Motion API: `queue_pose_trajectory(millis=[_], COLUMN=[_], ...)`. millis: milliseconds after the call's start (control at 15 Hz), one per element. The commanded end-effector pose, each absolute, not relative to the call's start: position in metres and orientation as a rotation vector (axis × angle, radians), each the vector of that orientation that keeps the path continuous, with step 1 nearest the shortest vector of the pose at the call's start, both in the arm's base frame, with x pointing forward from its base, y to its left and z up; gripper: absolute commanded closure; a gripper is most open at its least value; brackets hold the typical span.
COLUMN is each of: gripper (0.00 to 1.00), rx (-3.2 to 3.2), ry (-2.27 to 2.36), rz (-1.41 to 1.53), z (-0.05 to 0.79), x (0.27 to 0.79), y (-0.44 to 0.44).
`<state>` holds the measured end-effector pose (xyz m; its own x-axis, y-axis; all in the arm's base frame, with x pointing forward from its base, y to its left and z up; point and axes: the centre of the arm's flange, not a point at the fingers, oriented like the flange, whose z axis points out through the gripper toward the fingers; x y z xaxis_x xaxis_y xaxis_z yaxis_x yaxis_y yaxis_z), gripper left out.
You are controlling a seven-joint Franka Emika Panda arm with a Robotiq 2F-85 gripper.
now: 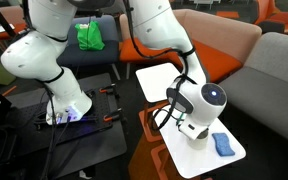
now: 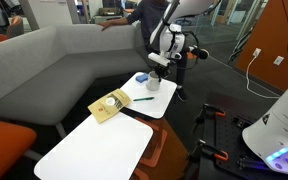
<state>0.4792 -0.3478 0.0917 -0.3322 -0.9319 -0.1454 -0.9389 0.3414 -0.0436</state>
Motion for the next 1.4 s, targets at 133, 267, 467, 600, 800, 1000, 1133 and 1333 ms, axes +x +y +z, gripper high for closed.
queue_pose_trajectory(millis=[133, 267, 467, 600, 800, 1000, 1133, 1333], gripper=[0.98, 0.98, 0.98, 0.98, 0.98, 0.58, 0.45, 0.21], rx=[-1.649, -1.678, -1.730, -1.727, -1.707, -1.676, -1.650, -1.629], ry=[2.497, 2.539, 2.599, 2.602, 2.593, 2.598, 2.618, 2.618], rz=[0.098, 0.138, 0.195, 0.205, 0.200, 0.184, 0.194, 0.102], z=[0.099, 0.105, 0.110, 0.108, 0.103, 0.101, 0.103, 0.117], x=[0.474, 0.473, 0.472, 0.474, 0.473, 0.468, 0.460, 0.446], y=[-0.355, -0.350, -0.342, -0.339, -0.337, -0.337, -0.334, -0.326])
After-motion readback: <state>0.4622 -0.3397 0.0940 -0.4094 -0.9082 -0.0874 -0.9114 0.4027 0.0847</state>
